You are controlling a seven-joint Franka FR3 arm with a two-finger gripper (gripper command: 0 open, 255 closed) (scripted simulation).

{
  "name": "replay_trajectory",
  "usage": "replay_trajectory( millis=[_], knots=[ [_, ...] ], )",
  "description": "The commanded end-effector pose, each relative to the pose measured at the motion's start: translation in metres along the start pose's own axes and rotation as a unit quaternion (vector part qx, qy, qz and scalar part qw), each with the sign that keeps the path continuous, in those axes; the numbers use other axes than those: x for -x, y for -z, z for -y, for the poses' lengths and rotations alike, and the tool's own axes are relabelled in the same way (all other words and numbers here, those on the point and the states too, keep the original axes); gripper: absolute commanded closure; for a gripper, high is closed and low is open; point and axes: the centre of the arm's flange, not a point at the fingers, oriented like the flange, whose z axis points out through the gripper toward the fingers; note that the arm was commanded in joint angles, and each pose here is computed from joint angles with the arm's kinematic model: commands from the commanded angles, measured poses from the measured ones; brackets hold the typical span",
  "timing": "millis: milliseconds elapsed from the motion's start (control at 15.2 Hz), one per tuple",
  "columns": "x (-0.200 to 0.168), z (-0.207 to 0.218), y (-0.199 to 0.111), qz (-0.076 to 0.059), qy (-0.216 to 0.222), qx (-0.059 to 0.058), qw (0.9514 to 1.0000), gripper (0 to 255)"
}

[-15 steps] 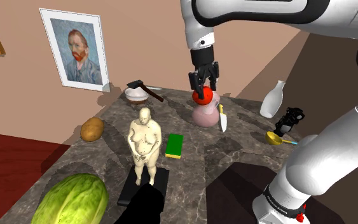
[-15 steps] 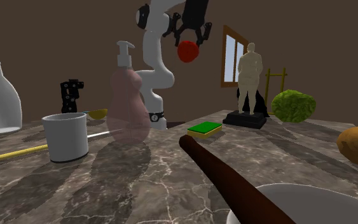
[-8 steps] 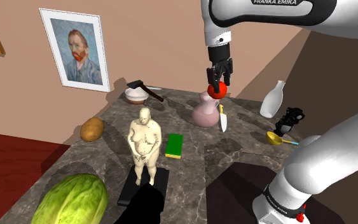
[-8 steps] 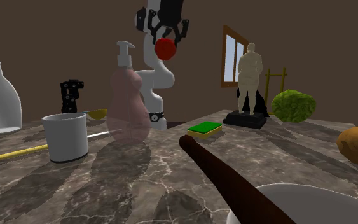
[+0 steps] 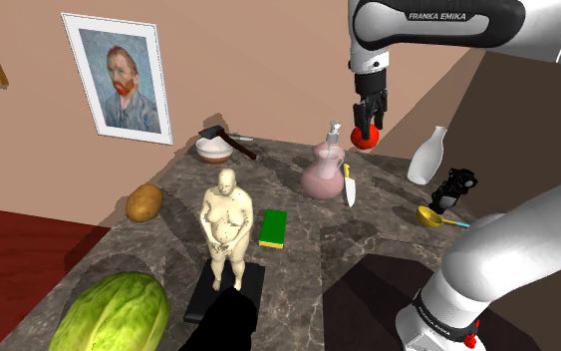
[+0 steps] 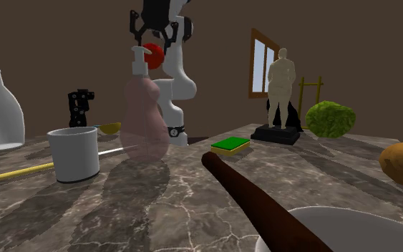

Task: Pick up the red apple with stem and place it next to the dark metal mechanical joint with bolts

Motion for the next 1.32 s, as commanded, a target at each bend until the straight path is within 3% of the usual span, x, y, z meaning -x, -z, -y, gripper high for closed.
replay_trajectory(
  millis=[0,1254],
  knots=[
    [0.002,-0.025,-0.005,0.0,0.001,0.0,1.0,255],
    [0.036,-0.269,-0.053,0.0,0.001,0.0,1.0,255]
  ],
)
